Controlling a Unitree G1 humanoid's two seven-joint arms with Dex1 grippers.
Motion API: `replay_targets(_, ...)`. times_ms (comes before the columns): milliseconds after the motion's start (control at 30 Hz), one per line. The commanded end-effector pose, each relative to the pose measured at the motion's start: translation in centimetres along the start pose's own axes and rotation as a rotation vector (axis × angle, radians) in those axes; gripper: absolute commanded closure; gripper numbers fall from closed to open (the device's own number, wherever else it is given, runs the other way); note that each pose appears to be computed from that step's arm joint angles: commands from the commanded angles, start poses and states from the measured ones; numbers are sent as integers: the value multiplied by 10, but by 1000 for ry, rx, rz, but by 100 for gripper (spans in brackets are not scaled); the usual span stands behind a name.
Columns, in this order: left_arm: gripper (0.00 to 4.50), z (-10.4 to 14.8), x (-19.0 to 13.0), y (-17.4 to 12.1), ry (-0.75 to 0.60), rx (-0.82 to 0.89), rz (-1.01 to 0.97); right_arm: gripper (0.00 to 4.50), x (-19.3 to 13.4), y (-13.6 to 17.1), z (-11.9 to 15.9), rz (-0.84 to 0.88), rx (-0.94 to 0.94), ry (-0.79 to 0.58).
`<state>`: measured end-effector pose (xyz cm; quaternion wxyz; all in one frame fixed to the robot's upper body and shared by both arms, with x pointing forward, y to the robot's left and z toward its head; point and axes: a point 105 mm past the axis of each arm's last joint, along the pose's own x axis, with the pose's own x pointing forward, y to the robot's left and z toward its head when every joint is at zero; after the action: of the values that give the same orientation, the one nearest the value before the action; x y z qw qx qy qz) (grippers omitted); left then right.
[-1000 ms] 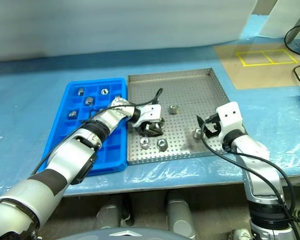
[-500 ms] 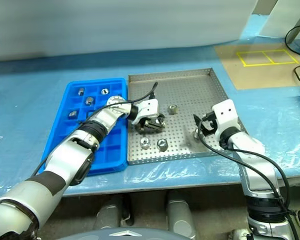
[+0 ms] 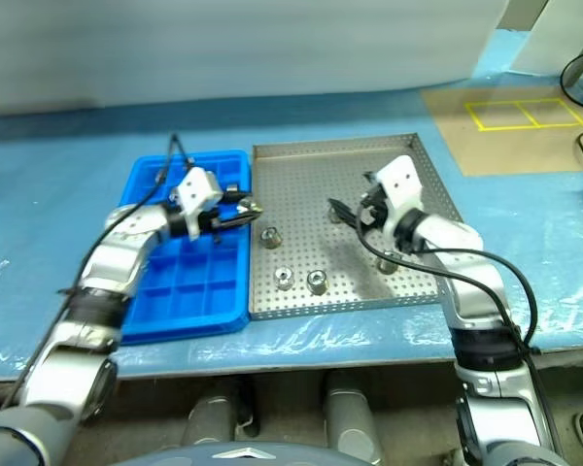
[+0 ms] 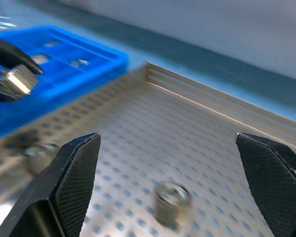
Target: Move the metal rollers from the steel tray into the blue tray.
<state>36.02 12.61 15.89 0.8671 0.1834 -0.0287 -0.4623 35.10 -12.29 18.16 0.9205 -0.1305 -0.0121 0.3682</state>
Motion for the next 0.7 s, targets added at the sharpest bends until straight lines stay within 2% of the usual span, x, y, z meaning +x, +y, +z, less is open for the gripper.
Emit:
replay_targets(33, 266, 28, -25, 11, -58, 23, 90, 0, 13, 24, 13, 182, -7, -39)
replay_targets(133, 266, 25, -55, 18, -19, 8, 192, 0, 28, 52, 17, 373, 3, -44)
replay_targets(267, 266, 21, -82, 14, 12, -21, 277, 0, 41, 74, 17, 525, 6, -42)
replay_targets(533, 266, 2, -113, -4, 91, -81, 426, 0, 61, 93, 19, 650, -21, -57)
replay_targets(700, 266, -12, -115, -10, 136, -103, 462, 0, 64, 97, 20, 668, -14, -75)
